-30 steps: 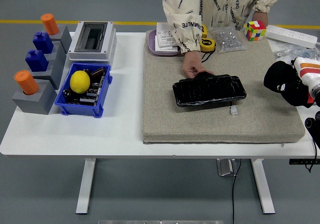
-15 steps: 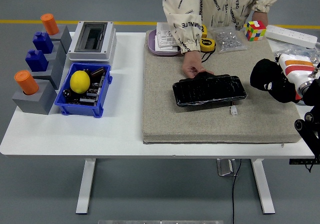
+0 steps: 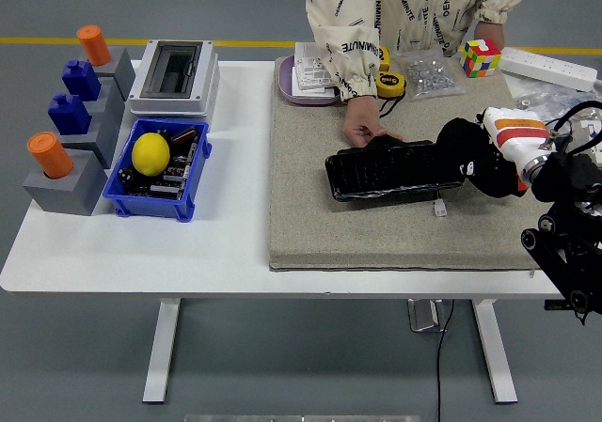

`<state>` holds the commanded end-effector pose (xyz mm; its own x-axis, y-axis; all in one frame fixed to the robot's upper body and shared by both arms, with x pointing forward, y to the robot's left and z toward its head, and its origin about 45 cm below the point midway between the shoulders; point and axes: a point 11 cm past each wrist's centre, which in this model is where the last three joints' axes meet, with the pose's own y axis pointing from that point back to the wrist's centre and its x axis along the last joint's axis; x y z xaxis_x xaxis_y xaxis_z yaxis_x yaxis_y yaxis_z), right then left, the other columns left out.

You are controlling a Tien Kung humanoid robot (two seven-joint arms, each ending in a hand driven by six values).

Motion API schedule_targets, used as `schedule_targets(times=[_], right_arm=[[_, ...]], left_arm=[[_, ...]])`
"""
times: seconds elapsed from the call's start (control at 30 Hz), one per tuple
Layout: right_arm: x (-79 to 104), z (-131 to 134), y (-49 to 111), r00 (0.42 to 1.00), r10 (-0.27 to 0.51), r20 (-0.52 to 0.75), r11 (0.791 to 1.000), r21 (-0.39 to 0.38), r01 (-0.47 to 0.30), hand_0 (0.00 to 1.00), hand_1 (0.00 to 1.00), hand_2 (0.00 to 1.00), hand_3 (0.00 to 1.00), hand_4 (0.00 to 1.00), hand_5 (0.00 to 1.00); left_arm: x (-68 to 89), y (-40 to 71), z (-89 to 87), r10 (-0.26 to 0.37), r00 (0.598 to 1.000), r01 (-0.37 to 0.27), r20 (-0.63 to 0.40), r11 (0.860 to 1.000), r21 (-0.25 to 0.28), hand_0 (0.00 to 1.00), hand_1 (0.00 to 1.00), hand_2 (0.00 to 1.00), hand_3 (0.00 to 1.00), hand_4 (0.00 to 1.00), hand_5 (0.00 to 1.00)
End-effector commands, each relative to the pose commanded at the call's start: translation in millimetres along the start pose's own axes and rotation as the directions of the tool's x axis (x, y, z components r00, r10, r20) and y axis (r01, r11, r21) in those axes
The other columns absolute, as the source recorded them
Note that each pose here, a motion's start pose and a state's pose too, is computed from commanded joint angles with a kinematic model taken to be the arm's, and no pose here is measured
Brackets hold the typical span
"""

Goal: Pick the rag up,wipe the panel,place it on the desk

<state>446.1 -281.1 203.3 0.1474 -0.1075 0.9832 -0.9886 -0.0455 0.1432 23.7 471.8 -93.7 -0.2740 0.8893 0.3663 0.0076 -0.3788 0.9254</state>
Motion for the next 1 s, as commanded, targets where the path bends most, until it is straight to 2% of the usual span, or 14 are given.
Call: schedule_targets(times=[0.6, 1.0], right_arm=[[-9.6, -35.1, -2.4, 1.0, -0.022, 0.011, 0.998, 0.066, 0.021, 0.282, 0.39, 0.459, 0.472, 0.998, 0.253], [-15.3, -77.2, -3.5, 0.999, -0.037, 0.009, 0.988, 0.15, 0.035, 0.281, 0.391, 0.459, 0.471, 0.998, 0.249]], left_arm=[[-0.8, 0.3, 3.7, -0.002, 1.0, 0.002, 0.0, 1.0, -0.007, 0.651, 0.696, 0.742, 0.566, 0.598, 0.473], [0.2, 0.4, 3.9, 0.0, 1.0, 0.0, 0.0, 1.0, -0.008, 0.65, 0.696, 0.741, 0.566, 0.598, 0.474]])
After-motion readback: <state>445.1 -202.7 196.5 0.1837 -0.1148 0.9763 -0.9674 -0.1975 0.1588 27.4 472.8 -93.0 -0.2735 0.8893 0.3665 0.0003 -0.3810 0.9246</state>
